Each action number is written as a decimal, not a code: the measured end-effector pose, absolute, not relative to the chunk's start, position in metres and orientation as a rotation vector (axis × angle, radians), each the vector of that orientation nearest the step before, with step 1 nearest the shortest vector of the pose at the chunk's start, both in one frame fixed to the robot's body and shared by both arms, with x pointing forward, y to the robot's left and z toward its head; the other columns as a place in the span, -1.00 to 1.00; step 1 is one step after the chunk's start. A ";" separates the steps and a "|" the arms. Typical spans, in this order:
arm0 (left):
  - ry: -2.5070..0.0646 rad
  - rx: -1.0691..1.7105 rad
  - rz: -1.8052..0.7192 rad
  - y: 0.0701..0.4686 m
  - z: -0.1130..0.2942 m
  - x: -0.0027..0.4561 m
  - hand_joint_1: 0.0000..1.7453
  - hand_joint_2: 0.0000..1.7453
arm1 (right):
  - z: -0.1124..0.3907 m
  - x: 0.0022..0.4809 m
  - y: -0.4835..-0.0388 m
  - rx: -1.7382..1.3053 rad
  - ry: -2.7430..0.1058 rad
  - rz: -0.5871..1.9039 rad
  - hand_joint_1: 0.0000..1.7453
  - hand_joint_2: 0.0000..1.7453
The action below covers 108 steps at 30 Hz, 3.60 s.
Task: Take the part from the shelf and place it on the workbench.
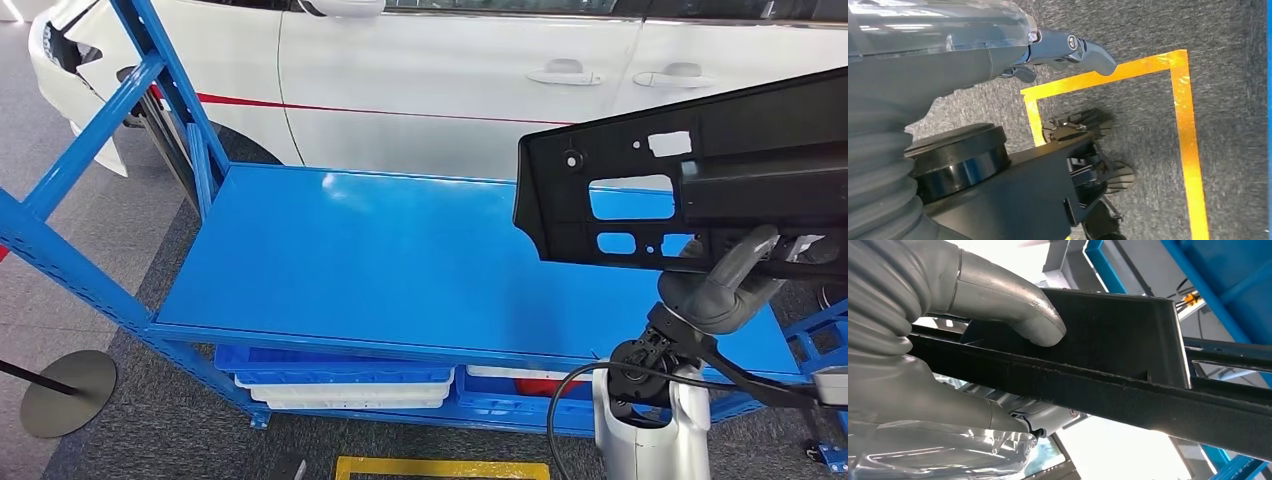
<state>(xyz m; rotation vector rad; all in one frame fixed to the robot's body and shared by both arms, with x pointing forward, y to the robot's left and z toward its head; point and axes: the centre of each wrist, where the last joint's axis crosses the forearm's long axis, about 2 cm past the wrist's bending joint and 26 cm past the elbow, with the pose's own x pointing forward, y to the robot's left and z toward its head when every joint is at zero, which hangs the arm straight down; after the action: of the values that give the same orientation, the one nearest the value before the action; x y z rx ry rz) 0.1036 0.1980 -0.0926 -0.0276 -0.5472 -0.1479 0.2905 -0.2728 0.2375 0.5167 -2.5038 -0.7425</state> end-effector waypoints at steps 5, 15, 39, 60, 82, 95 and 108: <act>-0.544 -0.035 -0.157 0.198 -0.092 0.106 -1.00 1.00 | 0.239 0.288 -0.272 0.535 -2.518 -0.751 1.00 1.00; -0.534 -0.066 -0.182 0.197 -0.092 0.106 -1.00 1.00 | 0.241 0.283 -0.274 0.603 -2.560 -0.727 1.00 1.00; -0.527 -0.082 -0.209 0.198 -0.093 0.103 -1.00 1.00 | 0.241 0.277 -0.271 0.648 -2.582 -0.716 1.00 1.00; -0.520 -0.095 -0.192 0.200 -0.095 0.094 -1.00 1.00 | 0.238 0.269 -0.265 0.687 -2.596 -0.736 1.00 1.00; -0.519 -0.091 -0.204 0.200 -0.094 0.099 -1.00 1.00 | 0.233 0.266 -0.275 0.632 -2.597 -0.728 1.00 1.00; -0.516 -0.095 -0.198 0.199 -0.094 0.098 -1.00 1.00 | 0.231 0.270 -0.278 0.649 -2.564 -0.747 1.00 1.00; -0.521 -0.099 -0.202 0.197 -0.094 0.097 -1.00 1.00 | 0.230 0.271 -0.283 0.629 -2.565 -0.773 1.00 1.00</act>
<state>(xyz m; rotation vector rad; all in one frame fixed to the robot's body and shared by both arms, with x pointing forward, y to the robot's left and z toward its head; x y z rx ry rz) 0.0970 0.1974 -0.0942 -0.0990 -0.5214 -0.2020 0.2712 -0.2826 0.2297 0.6295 -2.5649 -0.7726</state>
